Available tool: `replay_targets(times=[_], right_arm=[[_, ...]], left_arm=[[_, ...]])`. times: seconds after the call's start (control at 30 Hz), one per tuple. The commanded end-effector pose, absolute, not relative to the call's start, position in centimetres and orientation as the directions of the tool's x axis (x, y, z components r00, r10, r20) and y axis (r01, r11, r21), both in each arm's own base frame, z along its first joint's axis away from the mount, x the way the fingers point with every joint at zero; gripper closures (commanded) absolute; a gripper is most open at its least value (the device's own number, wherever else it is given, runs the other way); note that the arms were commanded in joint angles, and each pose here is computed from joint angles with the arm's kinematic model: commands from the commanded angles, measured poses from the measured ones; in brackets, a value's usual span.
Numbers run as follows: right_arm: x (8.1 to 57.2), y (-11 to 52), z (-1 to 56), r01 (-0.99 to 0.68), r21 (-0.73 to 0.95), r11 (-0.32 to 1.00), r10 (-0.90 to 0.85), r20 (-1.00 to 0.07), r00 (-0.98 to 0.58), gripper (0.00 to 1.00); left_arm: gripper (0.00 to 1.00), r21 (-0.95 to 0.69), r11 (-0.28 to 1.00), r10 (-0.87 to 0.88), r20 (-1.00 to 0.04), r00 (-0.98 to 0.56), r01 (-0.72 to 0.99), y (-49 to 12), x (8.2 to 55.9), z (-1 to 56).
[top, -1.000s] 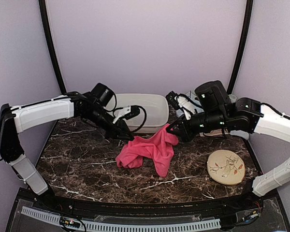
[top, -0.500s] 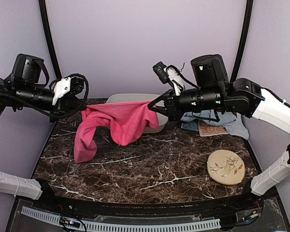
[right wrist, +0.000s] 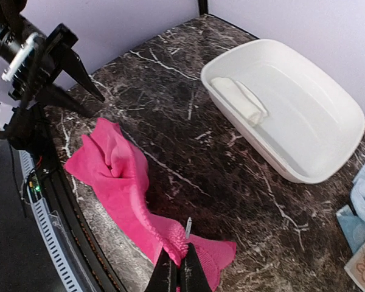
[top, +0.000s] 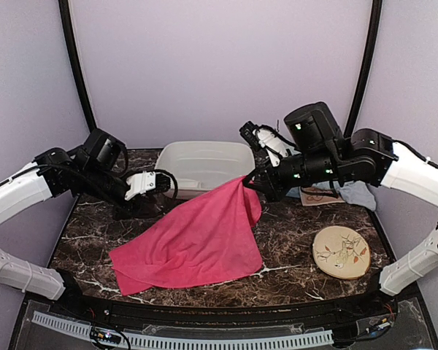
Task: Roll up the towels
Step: Flatten out the towel at the center of the board.
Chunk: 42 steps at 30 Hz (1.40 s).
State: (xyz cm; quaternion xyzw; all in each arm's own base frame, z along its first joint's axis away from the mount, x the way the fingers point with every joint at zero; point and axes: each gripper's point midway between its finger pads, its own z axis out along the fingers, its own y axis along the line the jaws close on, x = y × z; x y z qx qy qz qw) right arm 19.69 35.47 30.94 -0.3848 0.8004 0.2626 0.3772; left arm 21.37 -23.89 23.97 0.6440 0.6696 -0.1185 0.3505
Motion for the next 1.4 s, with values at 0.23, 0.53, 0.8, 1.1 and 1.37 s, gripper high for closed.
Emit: replay_targets(times=[0.23,0.53,0.8,1.1,1.37], right_arm=[[20.9,30.1,30.9,-0.713,0.037,0.700,-0.414,-0.793,-0.448,1.00],[20.6,31.3,29.7,-0.738,0.068,0.671,-0.429,-0.777,-0.461,1.00],[20.1,31.8,28.8,-0.745,0.101,0.660,-0.430,-0.762,-0.484,1.00],[19.8,31.4,28.2,-0.739,0.114,0.664,-0.424,-0.757,-0.498,1.00],[20.1,30.6,27.9,-0.725,0.083,0.684,-0.435,-0.752,-0.496,1.00]], left_arm=[[0.38,0.071,0.269,0.892,-0.394,-0.220,0.961,-14.8,20.2,7.7],[0.38,0.005,0.421,0.768,-0.533,-0.354,0.907,-16.3,23.9,7.4],[0.44,-0.133,0.442,0.772,-0.446,-0.452,0.887,-17.3,25.6,3.7],[0.63,-0.224,0.437,0.768,-0.411,-0.491,0.871,-17.2,24.5,3.0],[1.00,-0.281,0.422,0.756,-0.415,-0.506,0.862,-16.9,23.7,4.8]])
